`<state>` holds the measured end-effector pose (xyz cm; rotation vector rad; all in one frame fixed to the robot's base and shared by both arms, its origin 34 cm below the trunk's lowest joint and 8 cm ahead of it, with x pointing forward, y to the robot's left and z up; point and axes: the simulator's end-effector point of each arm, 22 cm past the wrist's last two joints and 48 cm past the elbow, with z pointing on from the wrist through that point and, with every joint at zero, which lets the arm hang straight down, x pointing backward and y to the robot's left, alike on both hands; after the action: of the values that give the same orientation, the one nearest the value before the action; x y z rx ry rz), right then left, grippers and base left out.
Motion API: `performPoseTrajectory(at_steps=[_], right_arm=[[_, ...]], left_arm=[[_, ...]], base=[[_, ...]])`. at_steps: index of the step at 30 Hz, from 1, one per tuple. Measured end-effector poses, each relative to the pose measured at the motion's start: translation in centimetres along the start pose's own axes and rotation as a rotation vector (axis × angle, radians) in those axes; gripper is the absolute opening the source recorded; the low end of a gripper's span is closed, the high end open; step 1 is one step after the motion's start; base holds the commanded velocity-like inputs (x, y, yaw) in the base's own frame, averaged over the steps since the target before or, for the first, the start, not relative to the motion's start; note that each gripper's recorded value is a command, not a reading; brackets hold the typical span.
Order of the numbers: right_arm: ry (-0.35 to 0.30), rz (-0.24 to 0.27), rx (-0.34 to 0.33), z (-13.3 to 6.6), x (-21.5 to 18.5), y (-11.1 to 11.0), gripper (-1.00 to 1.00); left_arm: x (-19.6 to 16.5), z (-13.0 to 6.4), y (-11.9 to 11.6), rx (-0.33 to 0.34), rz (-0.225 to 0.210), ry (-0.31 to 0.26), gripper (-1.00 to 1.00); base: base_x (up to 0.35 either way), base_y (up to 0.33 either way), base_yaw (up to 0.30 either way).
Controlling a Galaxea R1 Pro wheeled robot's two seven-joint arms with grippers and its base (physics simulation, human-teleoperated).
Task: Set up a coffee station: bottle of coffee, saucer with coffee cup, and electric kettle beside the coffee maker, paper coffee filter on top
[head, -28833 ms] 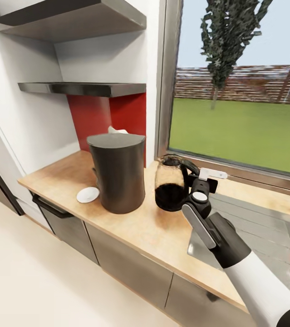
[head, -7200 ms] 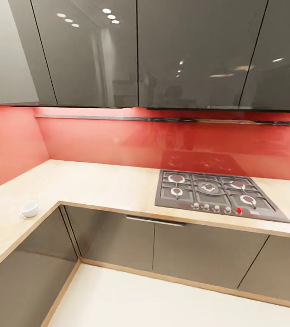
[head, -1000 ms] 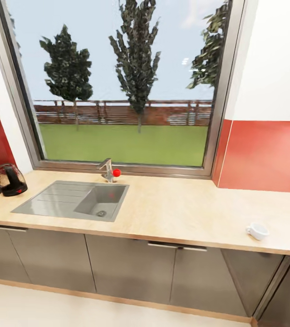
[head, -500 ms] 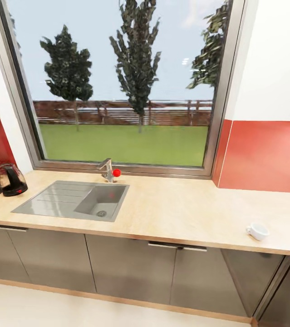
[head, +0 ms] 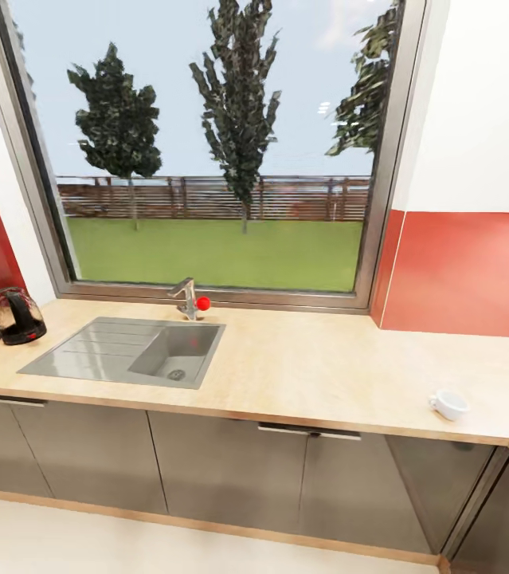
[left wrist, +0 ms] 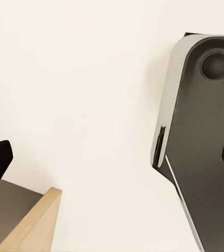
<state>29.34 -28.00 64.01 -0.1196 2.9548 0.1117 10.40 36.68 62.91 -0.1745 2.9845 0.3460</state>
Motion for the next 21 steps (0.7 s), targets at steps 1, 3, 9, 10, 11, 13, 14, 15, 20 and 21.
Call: performPoseTrajectory(at_steps=[1,3,9,10,11,13,14,15,20,21], right_arm=[[-0.015,-0.003,0.001,-0.1,-0.7,0.0,1.0],[-0.049,-0.009,0.003,-0.2,-2.3,0.0,1.0],[-0.259,-0.044,0.018,-2.4,-12.2,-0.2,1.0],[-0.313,-0.052,0.018,-3.3,-14.6,0.1,1.0],[-0.369,-0.06,0.015,-4.3,-17.1,0.6,1.0],[-0.48,-0.073,0.009,-6.7,-21.8,1.7,1.0],[-0.508,-0.076,0.007,-7.4,-22.9,2.0,1.0],[-0.56,-0.081,0.003,-8.7,-25.0,2.6,1.0],[-0.814,-0.104,-0.001,-16.5,-33.5,4.6,1.0],[-0.872,-0.11,0.001,-18.6,-35.2,4.8,1.0]], left_arm=[[0.0,0.0,0.0,0.0,0.0,0.0,1.0],[0.0,0.0,0.1,-0.001,0.001,0.0,1.0],[-0.2,0.1,0.7,-0.009,-0.001,-0.003,1.0],[-0.2,0.1,0.7,-0.01,-0.001,-0.003,1.0],[-0.2,0.1,0.8,-0.01,-0.002,-0.004,1.0],[-0.2,0.1,0.9,-0.011,-0.001,-0.003,1.0],[-0.2,0.1,0.9,-0.012,-0.001,-0.003,1.0],[-0.2,0.1,0.9,-0.012,-0.001,-0.003,1.0],[-0.7,0.2,1.5,-0.019,-0.002,-0.01,1.0],[-0.8,0.2,1.6,-0.02,-0.003,-0.012,1.0]], base=[[0.0,0.0,-0.003],[0.0,0.0,-0.001],[0.0,0.0,0.0],[0.0,0.0,0.0],[0.0,0.0,0.0],[0.0,0.0,0.0],[0.0,0.0,0.0],[0.0,0.0,0.0],[0.0,0.0,0.0],[0.0,0.0,0.0]])
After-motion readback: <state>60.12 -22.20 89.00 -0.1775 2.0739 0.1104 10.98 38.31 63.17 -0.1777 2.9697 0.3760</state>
